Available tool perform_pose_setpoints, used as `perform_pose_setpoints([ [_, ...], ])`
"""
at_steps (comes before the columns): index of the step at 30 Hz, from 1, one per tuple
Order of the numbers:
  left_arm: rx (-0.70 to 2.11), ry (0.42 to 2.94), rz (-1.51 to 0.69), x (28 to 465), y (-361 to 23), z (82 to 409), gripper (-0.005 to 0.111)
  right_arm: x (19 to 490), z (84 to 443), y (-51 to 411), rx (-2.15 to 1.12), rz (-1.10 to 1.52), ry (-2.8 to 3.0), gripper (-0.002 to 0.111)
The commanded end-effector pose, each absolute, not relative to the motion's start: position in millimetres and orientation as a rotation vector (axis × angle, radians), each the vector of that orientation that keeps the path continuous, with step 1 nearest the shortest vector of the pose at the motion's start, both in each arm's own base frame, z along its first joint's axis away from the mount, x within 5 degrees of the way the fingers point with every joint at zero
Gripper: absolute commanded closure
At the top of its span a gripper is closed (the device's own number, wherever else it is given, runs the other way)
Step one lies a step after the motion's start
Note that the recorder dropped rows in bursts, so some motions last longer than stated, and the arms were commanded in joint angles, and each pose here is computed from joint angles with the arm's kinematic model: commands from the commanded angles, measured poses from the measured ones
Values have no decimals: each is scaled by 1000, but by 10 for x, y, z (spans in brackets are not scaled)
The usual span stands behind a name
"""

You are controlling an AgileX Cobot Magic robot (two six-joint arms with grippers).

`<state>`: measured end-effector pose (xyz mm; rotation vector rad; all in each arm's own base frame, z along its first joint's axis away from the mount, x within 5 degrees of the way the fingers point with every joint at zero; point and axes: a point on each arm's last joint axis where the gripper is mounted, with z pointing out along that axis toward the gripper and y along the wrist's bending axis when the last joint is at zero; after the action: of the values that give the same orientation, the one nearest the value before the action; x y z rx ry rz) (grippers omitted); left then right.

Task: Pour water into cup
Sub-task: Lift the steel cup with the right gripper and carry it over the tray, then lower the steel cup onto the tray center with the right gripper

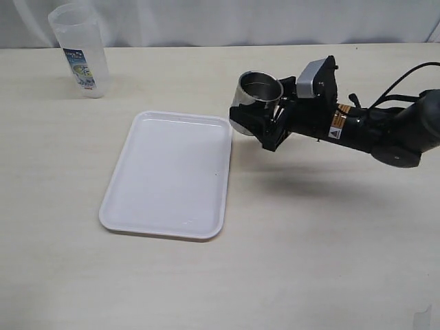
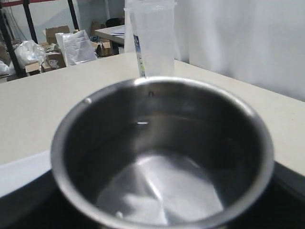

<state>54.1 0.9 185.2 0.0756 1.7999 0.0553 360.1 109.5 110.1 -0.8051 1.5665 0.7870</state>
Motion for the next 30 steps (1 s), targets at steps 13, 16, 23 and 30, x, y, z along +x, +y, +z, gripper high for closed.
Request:
perform_pose_setpoints([
  [13, 71, 1797, 48, 541, 8, 1848, 107, 3697, 1387, 2023, -999, 803, 1519, 104],
  [16, 71, 1797, 48, 541, 8, 1848, 107, 3695, 1341, 2183, -1032, 814, 1511, 104],
  [23, 70, 1801, 49, 541, 8, 1844, 107, 3821, 963, 2329, -1022, 846, 1553, 104],
  [30, 69, 1804, 47, 540, 8, 1842, 107, 3894, 708, 2364, -1022, 860, 1578, 104],
])
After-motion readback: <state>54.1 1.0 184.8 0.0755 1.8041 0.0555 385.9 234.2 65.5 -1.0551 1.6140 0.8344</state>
